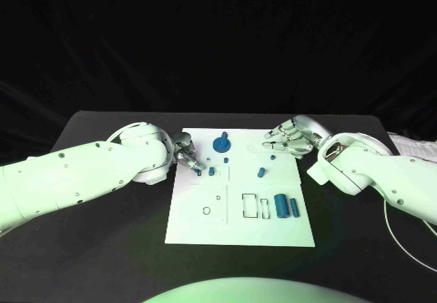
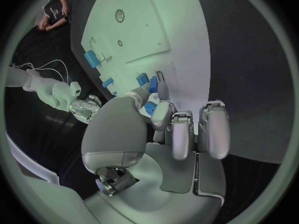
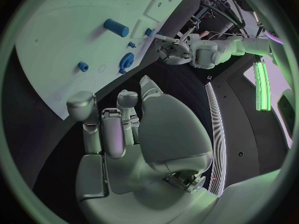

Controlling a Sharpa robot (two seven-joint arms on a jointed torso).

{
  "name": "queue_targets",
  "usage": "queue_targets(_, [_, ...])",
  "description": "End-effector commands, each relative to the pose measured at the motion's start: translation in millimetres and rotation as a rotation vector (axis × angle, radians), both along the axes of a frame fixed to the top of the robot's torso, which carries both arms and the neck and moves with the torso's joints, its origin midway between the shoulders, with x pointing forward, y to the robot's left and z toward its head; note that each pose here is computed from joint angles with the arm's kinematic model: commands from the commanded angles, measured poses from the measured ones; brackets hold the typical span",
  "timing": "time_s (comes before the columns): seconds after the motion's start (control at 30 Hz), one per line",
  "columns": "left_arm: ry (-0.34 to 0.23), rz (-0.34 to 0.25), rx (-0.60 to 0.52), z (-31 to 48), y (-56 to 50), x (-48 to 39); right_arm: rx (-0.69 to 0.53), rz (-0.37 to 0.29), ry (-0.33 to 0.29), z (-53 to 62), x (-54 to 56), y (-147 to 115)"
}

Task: Assemble the parts on the task board

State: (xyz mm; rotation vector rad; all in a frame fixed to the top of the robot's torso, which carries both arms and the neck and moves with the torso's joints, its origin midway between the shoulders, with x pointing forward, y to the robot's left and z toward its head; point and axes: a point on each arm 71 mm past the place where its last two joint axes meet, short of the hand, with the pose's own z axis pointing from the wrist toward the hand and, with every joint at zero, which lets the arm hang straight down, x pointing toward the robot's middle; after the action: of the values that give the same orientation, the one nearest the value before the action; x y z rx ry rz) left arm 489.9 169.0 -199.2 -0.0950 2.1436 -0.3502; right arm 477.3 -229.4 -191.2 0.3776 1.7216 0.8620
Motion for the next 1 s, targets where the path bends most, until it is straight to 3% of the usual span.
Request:
queue_targets(0.03, [-0.107,0.011,-0.054,4.8,-1.7,-0.9,0.001,0.017,0.001,-0.7,-0.9,1])
queue_targets(0.5, [-0.172,0.053,-0.071,-4.8,1.8,-7.3,0.000,0.014,0.002,-1.7,-1.3,-1])
queue_targets(1.0, [-0.135,-0.012,0.003,-17.9,0.2,-10.0,0.001,0.015,0.005,-2.5,-1.8,-1])
